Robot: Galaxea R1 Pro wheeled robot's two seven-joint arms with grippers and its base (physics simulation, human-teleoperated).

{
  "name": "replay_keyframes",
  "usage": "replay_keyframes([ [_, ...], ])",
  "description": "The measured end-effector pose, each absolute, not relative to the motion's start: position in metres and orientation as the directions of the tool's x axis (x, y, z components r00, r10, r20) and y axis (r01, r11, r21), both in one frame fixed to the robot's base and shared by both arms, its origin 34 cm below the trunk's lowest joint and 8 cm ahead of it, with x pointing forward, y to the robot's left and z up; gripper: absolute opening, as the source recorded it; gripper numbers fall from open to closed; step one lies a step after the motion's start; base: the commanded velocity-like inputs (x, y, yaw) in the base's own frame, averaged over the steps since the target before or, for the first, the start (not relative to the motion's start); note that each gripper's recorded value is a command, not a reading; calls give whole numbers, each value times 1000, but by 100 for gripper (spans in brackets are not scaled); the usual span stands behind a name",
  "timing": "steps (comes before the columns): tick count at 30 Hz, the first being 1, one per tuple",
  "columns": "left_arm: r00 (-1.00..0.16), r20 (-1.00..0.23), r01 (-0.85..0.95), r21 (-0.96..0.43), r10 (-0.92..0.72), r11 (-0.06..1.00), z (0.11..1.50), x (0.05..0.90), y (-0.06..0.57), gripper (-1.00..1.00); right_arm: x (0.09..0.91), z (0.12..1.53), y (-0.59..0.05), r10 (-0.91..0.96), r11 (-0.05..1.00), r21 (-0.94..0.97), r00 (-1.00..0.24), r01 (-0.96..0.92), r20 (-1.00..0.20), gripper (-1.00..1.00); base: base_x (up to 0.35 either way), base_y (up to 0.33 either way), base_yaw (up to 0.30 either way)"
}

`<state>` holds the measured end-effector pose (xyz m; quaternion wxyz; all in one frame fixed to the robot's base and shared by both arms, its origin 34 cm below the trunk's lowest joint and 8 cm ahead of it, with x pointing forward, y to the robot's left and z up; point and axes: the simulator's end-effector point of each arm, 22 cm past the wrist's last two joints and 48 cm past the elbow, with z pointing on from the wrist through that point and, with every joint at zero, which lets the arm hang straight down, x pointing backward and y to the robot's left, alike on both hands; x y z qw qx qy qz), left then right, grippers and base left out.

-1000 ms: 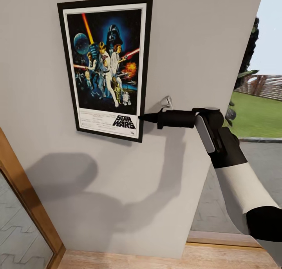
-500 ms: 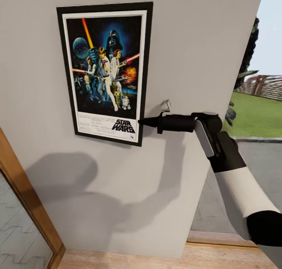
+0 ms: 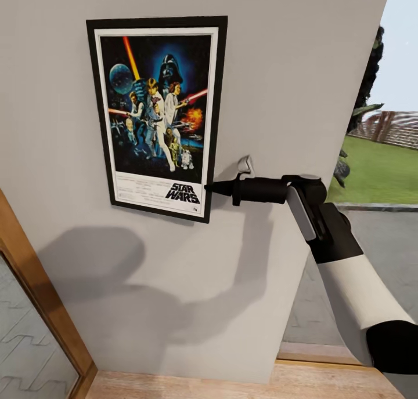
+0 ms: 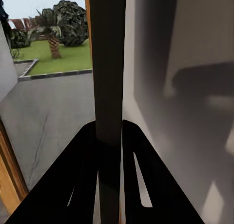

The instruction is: Pick up the poster from the kitchen countertop and hang it on one of the wall nails in the kitchen.

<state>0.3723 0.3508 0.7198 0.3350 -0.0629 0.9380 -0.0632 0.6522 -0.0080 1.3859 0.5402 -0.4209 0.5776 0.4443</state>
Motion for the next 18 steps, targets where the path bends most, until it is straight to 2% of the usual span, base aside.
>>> replay_keyframes([
  [18, -767, -621, -76, -160, -160, 984, 720, 372, 351, 100, 647, 1373, -7, -5, 229, 77, -80, -970, -997, -100, 0, 0, 0],
])
